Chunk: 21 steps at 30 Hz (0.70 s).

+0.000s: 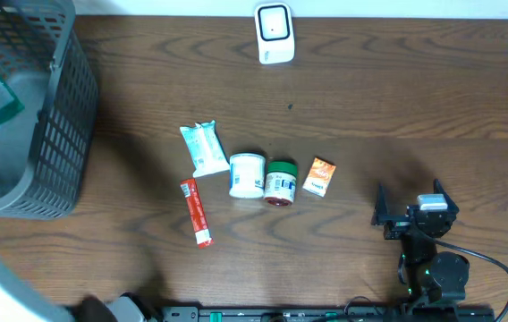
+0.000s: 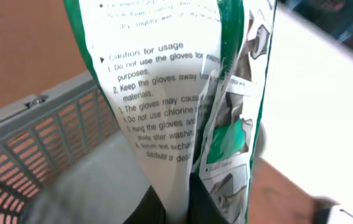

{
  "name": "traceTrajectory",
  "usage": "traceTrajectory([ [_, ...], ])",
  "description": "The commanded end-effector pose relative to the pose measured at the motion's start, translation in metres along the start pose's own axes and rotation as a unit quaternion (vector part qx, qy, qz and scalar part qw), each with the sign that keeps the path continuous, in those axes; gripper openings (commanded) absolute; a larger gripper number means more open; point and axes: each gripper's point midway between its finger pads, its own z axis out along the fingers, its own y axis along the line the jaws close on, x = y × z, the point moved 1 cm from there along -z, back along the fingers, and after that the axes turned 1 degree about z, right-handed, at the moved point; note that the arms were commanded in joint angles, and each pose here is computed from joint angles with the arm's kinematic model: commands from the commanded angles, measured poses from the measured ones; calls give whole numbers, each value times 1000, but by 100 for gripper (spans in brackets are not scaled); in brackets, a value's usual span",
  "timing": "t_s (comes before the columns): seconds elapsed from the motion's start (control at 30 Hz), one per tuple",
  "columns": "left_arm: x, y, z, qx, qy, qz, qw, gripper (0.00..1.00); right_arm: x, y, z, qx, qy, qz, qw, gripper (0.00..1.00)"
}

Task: Scan the item barcode
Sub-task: 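Lift the glove bag out and lay it left of the white tub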

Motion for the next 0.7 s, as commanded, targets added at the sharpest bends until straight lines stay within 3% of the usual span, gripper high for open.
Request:
traceTrajectory([
  [0.0,30,-46,-24,79,48,-12,996,7,2,-4,0,8,3,-2,1000,99],
  [0.1,72,-78,-33,117,126,12,985,7,2,-4,0,8,3,-2,1000,99],
  [0.3,163,-130,-23,185,279,118,935,8,2,-4,0,8,3,-2,1000,99],
  [0.67,295,-134,33,127,447,204,862,7,2,-4,0,8,3,-2,1000,99],
])
